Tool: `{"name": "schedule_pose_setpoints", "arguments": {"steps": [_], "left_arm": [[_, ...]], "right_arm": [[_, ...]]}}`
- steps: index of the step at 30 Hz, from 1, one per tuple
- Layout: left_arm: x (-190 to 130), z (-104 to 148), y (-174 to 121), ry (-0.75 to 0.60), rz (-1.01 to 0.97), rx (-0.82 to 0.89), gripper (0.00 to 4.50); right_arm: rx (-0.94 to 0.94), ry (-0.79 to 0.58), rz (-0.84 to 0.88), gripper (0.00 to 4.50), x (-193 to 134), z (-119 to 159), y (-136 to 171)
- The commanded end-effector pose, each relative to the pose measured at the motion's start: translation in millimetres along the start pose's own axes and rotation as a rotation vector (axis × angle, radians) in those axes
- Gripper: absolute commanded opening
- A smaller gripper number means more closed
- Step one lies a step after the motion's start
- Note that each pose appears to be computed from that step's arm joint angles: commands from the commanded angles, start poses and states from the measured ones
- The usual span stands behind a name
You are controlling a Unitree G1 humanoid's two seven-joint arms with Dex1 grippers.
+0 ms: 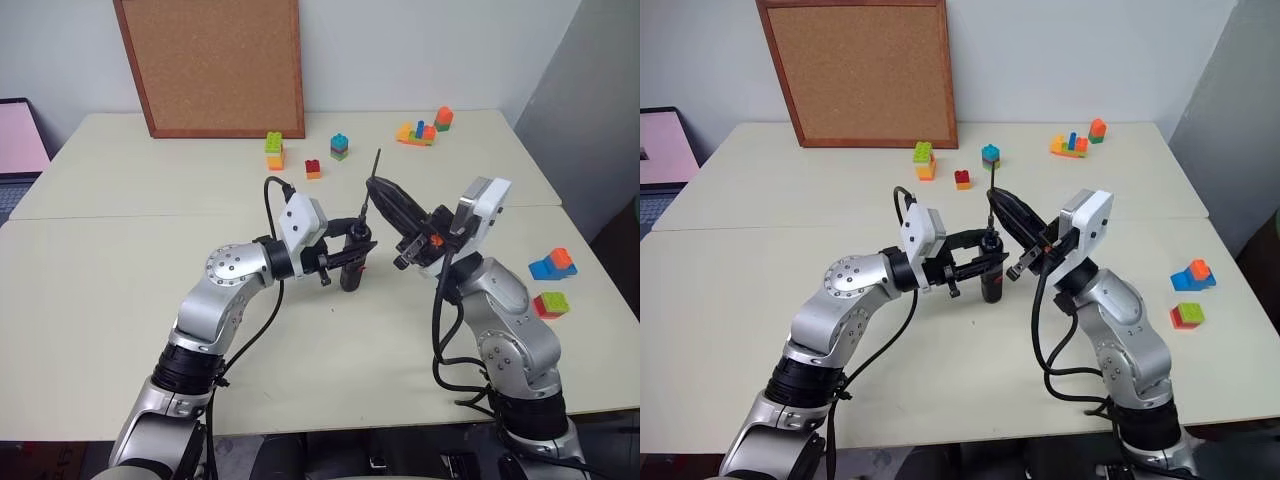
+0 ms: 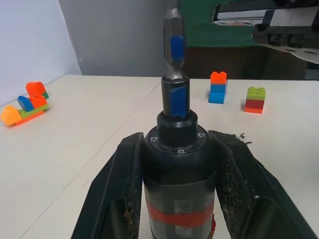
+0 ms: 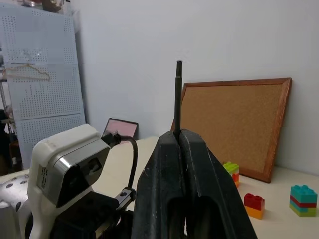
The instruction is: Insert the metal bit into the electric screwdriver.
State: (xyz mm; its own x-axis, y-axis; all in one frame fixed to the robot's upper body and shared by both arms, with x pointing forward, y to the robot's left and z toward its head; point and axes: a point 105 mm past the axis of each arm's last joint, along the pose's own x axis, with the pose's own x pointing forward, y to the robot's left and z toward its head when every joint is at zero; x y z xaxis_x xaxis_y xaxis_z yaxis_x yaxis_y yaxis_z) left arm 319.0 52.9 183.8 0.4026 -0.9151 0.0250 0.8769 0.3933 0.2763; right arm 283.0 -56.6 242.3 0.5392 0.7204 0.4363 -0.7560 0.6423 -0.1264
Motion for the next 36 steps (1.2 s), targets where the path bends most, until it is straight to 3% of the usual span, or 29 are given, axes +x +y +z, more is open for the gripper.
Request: {"name": "schedule_pose_setpoints", "arguments": {"steps": [1,10,17,22,28,33,36], "left_arm": [[-7,-2,8,0.032,0.054,0.042,1.64],[-7,-3,7,0.036,0.048,0.046,1.64],[-8,-3,7,0.036,0.048,0.049,1.64],[-8,-4,7,0.038,0.048,0.052,1.64],[-7,2,7,0.027,0.048,0.07,1.64],[-10,17,29,0.058,0.094,0.187,1.64],[-12,24,51,0.132,0.114,0.32,1.64]], "right_arm": [[0.023,0.142,0.027,0.0,-7,-25,3],[0.035,0.274,0.079,0.0,-9,-32,7],[0.058,0.244,0.074,0.0,-11,-20,1],[0.075,0.204,0.068,0.91,-11,-8,-3],[0.055,0.163,0.007,2.38,-19,14,-22],[-0.045,0.193,-0.058,3.45,-37,30,-44],[-0.134,0.241,-0.067,3.49,-47,35,-51]]}}
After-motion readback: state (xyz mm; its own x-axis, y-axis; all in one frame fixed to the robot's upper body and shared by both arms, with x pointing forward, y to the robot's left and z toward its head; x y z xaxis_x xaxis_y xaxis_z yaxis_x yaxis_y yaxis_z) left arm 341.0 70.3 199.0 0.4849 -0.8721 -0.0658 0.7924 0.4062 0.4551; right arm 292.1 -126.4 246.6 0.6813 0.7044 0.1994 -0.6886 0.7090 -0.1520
